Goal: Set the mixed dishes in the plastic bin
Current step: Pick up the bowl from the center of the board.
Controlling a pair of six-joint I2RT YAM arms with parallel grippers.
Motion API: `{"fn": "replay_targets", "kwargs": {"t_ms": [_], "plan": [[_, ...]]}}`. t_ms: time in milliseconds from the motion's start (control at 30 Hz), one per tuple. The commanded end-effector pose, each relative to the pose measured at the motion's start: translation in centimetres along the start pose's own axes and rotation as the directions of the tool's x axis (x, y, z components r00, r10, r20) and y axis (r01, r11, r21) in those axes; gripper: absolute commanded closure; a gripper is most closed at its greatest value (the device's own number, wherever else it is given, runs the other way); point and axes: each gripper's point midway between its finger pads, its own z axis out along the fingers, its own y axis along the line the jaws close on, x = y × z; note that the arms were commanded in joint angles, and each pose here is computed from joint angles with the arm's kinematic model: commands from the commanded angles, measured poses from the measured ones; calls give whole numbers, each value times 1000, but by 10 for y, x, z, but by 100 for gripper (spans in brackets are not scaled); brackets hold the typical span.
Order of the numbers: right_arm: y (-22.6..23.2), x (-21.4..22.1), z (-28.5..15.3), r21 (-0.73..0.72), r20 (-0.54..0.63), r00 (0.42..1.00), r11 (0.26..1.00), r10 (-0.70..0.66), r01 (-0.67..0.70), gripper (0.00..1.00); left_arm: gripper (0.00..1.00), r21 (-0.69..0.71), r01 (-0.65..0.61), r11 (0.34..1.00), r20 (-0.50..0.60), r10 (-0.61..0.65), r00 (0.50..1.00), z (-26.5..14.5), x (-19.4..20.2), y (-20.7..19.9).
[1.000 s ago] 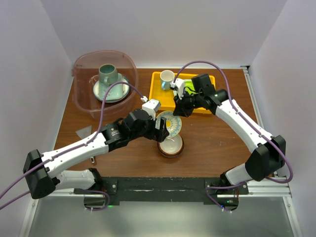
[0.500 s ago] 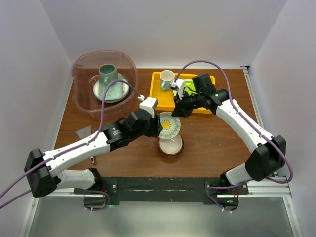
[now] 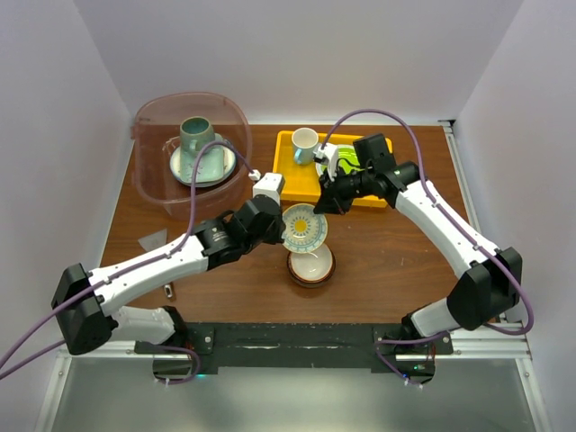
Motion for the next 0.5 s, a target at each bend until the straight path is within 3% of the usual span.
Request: {"fn": "replay_targets", "kwargs": {"t_ms": [0, 133, 167, 233, 267, 467], "plan": [[27, -37, -16, -84, 127, 988, 991, -89, 100, 100, 100, 53, 49, 997, 96, -54, 994, -17, -32, -13], [35, -37, -19, -115, 135, 984, 985, -113, 129, 85, 100, 75, 82, 994, 113, -90, 989, -23, -35, -6], [37, -37, -21, -118, 139, 982, 983, -124, 141, 75, 100, 86, 87, 992, 111, -97, 989, -24, -35, -6], [40, -37, -23, -130, 142, 981, 980, -131, 149, 67, 100, 89, 106, 990, 119, -116, 986, -26, -36, 0], [42, -37, -25, -131, 147, 979, 978, -143, 163, 57, 100, 98, 111, 989, 121, -123, 985, -27, -37, 1], [45, -37, -32, -133, 158, 972, 971, -176, 197, 26, 100, 111, 146, 983, 159, -163, 974, -37, -49, 15]]}}
